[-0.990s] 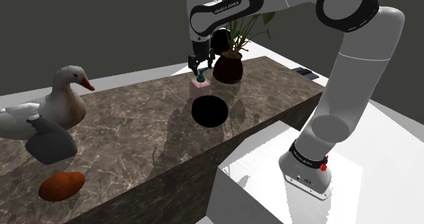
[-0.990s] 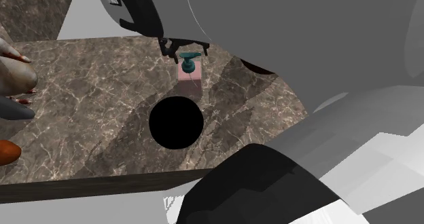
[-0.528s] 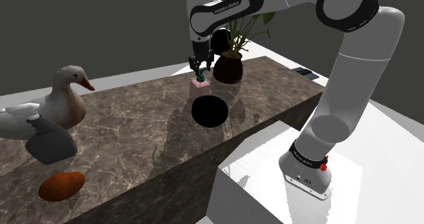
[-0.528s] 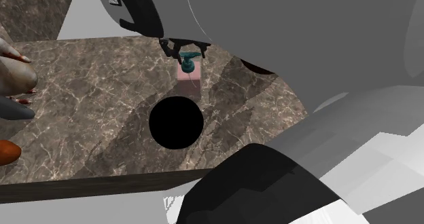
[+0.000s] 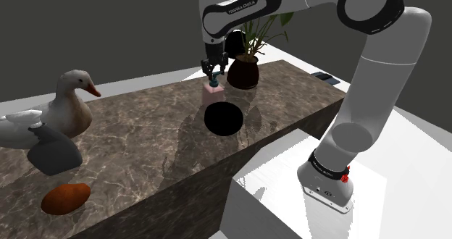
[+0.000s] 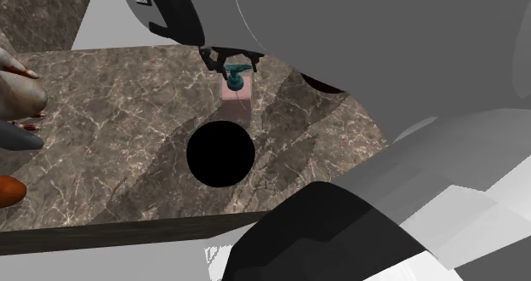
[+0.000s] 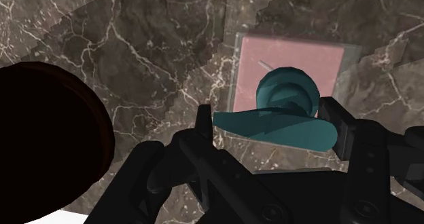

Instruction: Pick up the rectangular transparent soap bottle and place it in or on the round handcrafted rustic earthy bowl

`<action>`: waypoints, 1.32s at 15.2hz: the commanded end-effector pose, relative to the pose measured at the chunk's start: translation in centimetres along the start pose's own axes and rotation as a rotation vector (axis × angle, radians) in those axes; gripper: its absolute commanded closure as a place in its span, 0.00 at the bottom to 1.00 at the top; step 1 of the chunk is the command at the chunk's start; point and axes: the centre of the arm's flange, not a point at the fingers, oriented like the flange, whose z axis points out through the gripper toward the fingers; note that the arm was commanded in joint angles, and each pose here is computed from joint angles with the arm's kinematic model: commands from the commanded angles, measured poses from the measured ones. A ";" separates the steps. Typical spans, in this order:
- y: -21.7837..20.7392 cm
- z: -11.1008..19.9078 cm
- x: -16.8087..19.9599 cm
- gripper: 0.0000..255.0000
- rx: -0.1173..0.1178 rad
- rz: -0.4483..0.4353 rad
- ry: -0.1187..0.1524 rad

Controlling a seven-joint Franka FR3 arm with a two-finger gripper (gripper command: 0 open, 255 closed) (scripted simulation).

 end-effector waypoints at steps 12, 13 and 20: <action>0.7 -6.5 -0.7 1.00 0.000 0.000 0.000; 0.8 -7.0 -0.7 1.00 0.000 0.000 0.000; 1.2 -10.7 -1.1 1.00 0.000 0.000 0.000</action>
